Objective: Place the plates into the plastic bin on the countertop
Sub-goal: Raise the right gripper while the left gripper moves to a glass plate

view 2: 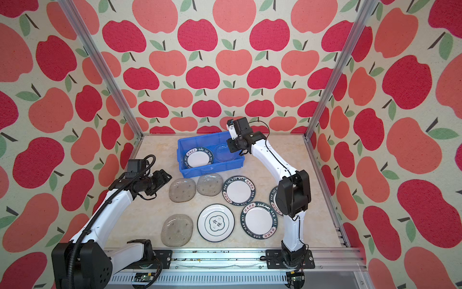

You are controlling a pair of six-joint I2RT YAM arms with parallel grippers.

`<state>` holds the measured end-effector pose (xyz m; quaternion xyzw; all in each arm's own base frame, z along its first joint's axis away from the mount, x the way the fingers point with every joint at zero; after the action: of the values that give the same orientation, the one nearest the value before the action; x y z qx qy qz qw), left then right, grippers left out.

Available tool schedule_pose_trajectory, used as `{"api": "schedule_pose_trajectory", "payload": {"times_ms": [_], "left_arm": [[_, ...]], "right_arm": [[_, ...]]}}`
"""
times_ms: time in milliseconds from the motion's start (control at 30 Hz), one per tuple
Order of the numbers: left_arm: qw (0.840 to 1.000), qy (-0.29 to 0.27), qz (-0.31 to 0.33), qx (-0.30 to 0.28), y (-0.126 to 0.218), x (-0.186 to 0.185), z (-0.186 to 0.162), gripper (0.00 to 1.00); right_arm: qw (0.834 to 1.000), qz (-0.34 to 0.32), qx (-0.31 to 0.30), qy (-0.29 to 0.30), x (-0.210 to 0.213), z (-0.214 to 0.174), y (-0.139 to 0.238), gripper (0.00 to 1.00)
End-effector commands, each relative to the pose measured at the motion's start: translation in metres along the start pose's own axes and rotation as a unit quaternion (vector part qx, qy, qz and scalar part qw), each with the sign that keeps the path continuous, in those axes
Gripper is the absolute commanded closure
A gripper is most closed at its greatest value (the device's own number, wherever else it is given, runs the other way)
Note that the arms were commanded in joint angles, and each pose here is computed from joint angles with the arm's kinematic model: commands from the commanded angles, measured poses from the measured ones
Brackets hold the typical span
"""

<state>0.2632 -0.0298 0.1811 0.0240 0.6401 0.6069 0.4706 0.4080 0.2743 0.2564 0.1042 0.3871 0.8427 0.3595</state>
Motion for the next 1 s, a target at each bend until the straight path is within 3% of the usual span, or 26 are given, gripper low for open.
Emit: {"api": "schedule_pose_trajectory", "payload": {"times_ms": [0,367,633,967], "left_arm": [[1.000,0.026,-0.003,0.008,-0.007,0.009,-0.007,0.31],[0.998,0.050,0.046,0.016,-0.054,0.034,-0.010,0.49],[0.995,0.061,0.075,0.012,-0.067,0.049,-0.010,0.51],[0.994,0.088,0.059,0.003,-0.080,0.061,-0.008,0.57]], "right_arm": [[0.998,0.053,-0.023,-0.024,0.026,0.002,0.016,0.62],[0.998,0.058,-0.004,-0.002,0.057,-0.009,0.015,0.66],[0.999,0.051,0.009,0.004,0.055,-0.014,0.013,0.67],[0.998,0.055,0.015,0.010,0.056,-0.013,0.003,0.70]]}}
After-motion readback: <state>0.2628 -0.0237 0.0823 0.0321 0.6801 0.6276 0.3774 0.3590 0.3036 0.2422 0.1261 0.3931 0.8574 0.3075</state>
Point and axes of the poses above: each gripper's point midway between its finger pads, its own y axis back along the fingers, its own x axis along the line the jaws close on, z = x × y, the point moved 6 cm from there along y, back along the fingers, and after that the axes turned 15 degrees about y, right-handed, at the moved point
